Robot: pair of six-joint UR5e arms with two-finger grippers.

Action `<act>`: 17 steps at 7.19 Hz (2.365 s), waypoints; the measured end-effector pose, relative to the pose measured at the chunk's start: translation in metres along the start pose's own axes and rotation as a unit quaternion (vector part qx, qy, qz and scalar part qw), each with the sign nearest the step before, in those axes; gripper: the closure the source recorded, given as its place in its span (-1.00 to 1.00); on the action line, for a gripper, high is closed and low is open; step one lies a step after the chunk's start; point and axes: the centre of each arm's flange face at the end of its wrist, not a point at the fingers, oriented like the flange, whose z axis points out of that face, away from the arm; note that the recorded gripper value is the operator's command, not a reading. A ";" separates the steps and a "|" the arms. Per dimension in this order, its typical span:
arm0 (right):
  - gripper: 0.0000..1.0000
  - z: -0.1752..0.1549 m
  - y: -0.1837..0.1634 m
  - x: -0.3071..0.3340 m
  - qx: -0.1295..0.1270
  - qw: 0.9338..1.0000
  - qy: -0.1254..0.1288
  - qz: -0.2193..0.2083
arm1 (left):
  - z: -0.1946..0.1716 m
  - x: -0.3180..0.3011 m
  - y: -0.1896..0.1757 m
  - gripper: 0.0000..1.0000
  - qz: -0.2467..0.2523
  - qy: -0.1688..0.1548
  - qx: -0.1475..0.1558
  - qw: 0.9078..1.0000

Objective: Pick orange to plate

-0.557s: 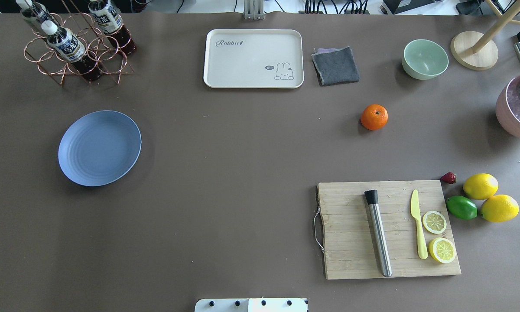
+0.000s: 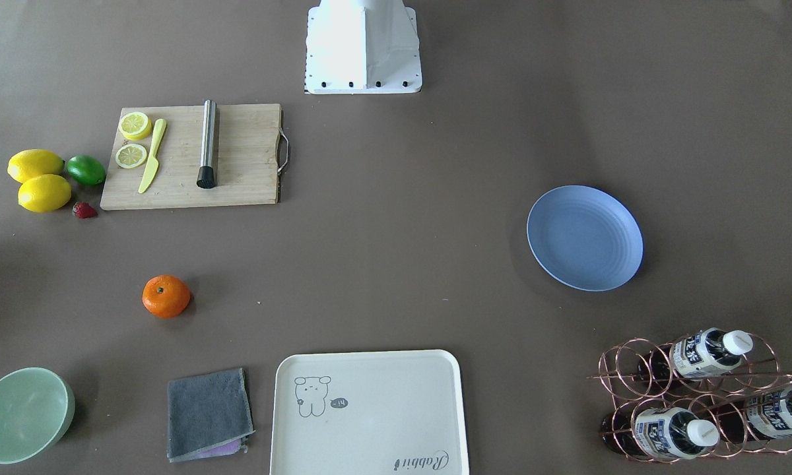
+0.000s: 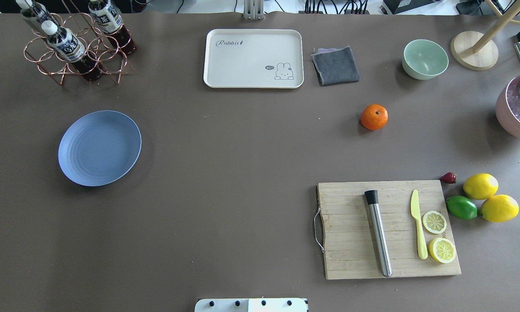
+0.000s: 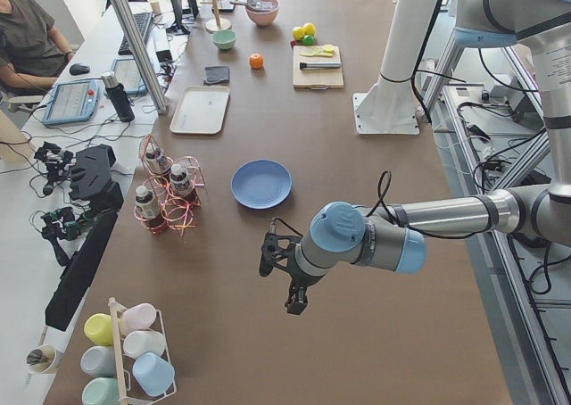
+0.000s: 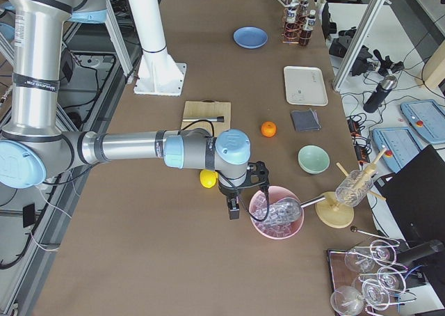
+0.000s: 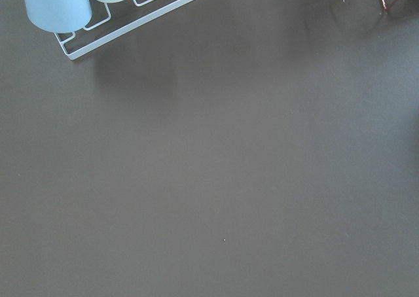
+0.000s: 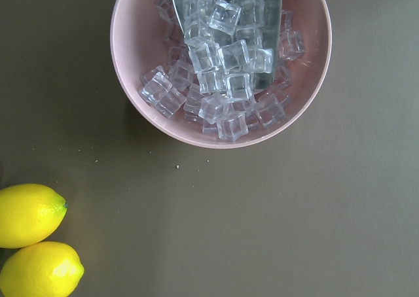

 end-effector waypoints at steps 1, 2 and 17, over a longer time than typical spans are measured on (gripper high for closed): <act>-1.00 0.000 0.000 0.000 0.000 1.000 -0.001 0.000 | 0.000 0.001 0.000 -0.95 0.001 0.001 0.000 1.000; -1.00 -0.001 -0.001 -0.001 0.001 1.000 -0.002 -0.001 | 0.002 0.001 0.000 -0.95 0.002 0.001 -0.002 1.000; -1.00 0.008 0.002 -0.005 -0.005 1.000 -0.021 -0.003 | 0.020 -0.009 0.008 -0.95 -0.013 0.004 -0.023 1.000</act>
